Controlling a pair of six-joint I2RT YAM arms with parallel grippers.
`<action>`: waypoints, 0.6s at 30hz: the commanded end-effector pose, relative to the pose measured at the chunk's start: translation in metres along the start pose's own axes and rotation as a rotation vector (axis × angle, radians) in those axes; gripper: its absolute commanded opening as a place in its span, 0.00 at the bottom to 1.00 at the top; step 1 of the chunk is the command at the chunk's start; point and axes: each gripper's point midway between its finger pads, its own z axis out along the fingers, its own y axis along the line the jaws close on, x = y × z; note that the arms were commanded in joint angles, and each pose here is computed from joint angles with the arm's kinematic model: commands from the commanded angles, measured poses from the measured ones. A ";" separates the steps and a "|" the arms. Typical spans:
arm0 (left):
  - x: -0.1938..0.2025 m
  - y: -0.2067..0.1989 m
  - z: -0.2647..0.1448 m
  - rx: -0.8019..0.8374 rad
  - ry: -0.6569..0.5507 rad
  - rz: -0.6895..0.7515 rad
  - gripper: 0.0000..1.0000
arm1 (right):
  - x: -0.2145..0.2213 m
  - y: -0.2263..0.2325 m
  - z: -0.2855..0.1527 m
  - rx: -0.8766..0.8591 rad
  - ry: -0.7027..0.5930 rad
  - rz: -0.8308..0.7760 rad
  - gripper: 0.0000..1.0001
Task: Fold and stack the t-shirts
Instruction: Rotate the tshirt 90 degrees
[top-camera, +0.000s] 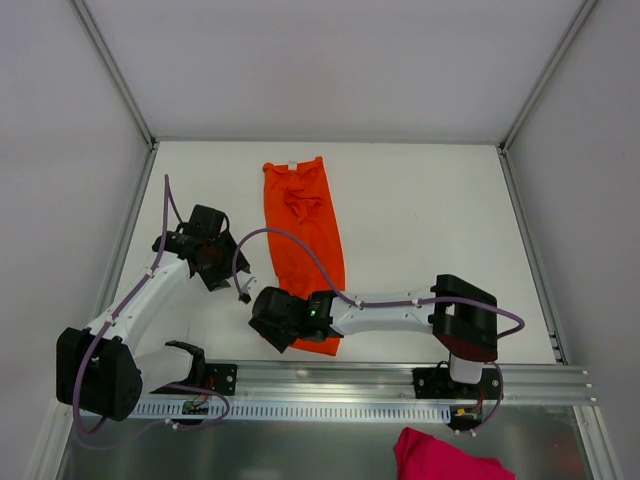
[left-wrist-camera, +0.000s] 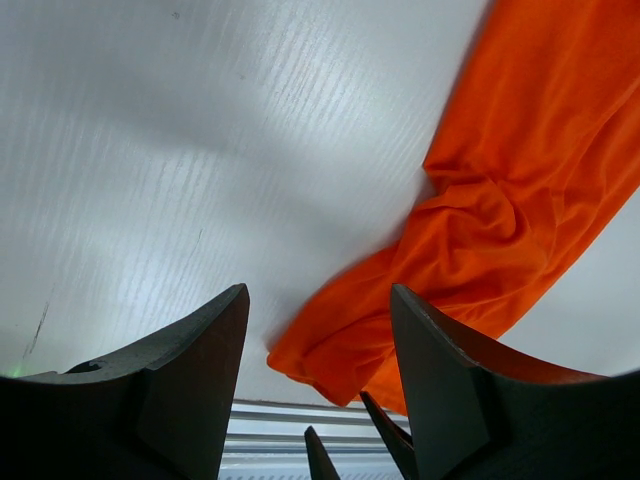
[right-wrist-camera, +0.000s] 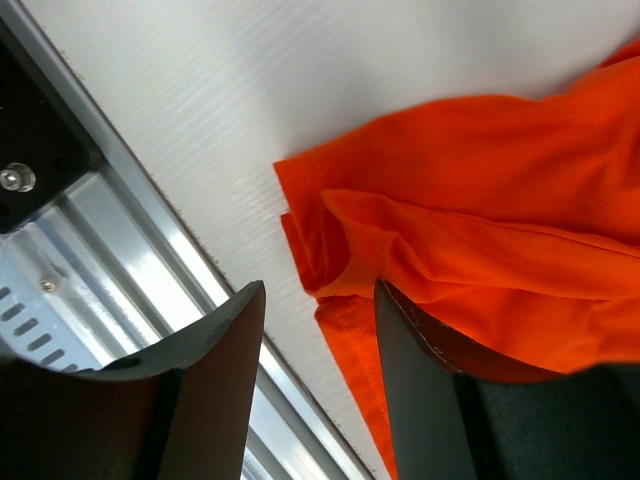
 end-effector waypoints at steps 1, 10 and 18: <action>-0.005 0.004 -0.005 -0.009 -0.028 0.007 0.59 | -0.019 -0.013 -0.008 0.093 -0.049 -0.057 0.51; -0.003 0.005 -0.003 -0.008 -0.021 0.018 0.59 | -0.007 -0.015 0.000 0.112 -0.028 -0.069 0.51; -0.003 0.006 -0.005 -0.009 -0.024 0.033 0.59 | 0.005 -0.007 0.012 0.078 0.010 -0.042 0.20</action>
